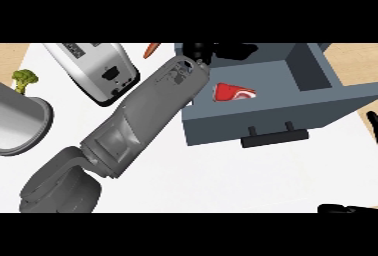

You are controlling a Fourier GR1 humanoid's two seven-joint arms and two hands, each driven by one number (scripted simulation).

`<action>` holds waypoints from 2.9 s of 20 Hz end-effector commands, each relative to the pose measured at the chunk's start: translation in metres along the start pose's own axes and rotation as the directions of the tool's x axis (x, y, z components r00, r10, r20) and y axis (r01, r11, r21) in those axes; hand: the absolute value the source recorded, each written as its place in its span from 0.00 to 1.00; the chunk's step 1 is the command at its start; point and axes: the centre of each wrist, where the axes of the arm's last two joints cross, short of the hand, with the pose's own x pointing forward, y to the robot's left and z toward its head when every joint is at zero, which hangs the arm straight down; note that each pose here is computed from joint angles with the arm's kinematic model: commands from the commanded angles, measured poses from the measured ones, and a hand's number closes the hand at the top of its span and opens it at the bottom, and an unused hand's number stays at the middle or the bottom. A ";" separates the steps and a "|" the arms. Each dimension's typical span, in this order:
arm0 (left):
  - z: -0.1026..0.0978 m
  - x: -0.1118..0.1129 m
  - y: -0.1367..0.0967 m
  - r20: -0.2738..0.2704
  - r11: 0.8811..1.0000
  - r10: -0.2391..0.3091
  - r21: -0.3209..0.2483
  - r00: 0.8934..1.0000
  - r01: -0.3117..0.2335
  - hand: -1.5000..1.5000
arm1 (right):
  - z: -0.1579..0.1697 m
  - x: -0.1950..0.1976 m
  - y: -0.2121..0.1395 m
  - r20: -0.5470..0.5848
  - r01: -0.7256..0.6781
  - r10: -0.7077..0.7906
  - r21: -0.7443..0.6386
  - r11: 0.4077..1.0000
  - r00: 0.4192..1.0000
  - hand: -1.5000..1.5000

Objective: Pick up the can, place it into the drawer and close the drawer

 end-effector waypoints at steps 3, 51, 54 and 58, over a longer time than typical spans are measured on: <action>0.003 0.005 -0.003 0.017 0.998 0.040 0.037 0.999 -0.041 0.00 | -0.003 0.013 -0.001 0.076 -0.176 0.175 0.007 0.984 0.982 0.00; 0.001 0.029 0.087 -0.036 0.988 0.149 0.038 0.988 -0.147 0.00 | -0.099 -0.164 0.078 0.085 -0.917 0.916 0.103 0.384 0.393 0.00; 0.002 0.026 0.092 -0.047 0.988 0.153 0.028 0.987 -0.152 0.00 | -0.123 -0.162 0.086 0.096 -0.933 0.928 0.046 0.356 0.359 0.00; 0.004 0.023 0.119 -0.052 0.990 0.140 0.041 0.989 -0.137 0.00 | -0.138 -0.166 0.072 0.056 -0.944 0.943 -0.009 0.329 0.328 0.00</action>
